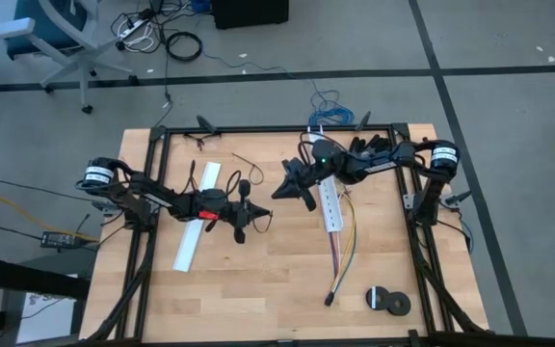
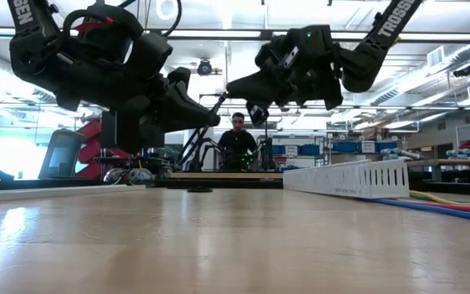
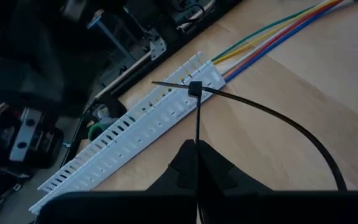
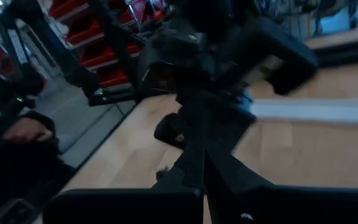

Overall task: Ziptie cables
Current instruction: Prepare the black zip tie

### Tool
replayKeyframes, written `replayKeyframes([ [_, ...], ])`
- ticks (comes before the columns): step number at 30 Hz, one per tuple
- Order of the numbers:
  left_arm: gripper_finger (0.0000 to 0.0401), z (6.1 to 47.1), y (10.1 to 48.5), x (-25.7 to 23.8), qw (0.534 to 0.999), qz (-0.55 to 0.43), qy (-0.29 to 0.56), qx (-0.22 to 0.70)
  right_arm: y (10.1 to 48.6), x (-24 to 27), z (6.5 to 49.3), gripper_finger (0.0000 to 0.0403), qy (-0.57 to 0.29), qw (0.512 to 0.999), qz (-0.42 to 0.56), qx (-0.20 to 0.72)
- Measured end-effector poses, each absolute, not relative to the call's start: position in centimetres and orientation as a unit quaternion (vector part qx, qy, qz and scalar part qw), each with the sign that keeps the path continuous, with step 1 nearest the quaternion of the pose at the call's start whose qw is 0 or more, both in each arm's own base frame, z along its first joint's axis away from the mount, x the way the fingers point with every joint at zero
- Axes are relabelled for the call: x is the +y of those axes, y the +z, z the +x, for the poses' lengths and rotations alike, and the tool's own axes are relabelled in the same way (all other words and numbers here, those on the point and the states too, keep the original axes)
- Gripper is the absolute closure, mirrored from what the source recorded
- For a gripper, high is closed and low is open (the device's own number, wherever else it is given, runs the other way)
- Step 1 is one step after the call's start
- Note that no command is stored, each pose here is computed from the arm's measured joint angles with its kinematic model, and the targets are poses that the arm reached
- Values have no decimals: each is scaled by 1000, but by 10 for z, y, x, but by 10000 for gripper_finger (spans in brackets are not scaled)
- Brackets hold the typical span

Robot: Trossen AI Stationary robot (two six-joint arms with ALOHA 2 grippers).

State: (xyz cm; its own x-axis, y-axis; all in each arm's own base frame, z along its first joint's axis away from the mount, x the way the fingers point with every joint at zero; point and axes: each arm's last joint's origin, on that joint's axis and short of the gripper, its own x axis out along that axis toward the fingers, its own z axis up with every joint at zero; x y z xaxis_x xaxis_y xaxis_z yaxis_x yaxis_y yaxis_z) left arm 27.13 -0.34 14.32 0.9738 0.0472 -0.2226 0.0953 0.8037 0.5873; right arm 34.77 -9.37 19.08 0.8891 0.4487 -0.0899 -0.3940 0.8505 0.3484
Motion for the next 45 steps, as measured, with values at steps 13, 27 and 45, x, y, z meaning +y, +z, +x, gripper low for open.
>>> replayKeyframes([
  [13, 401, 256, 151, -11, 964, 266, -25, 0, 186, -67, 302, 403, 56, 982, 36, 177],
  [27, 401, 266, 139, -19, 971, 130, -178, 96, 182, 12, 308, 402, 66, 957, -191, 209],
  [45, 401, 269, 135, 6, 964, 50, -215, 151, 204, 42, 370, 306, 99, 885, -375, 258],
])
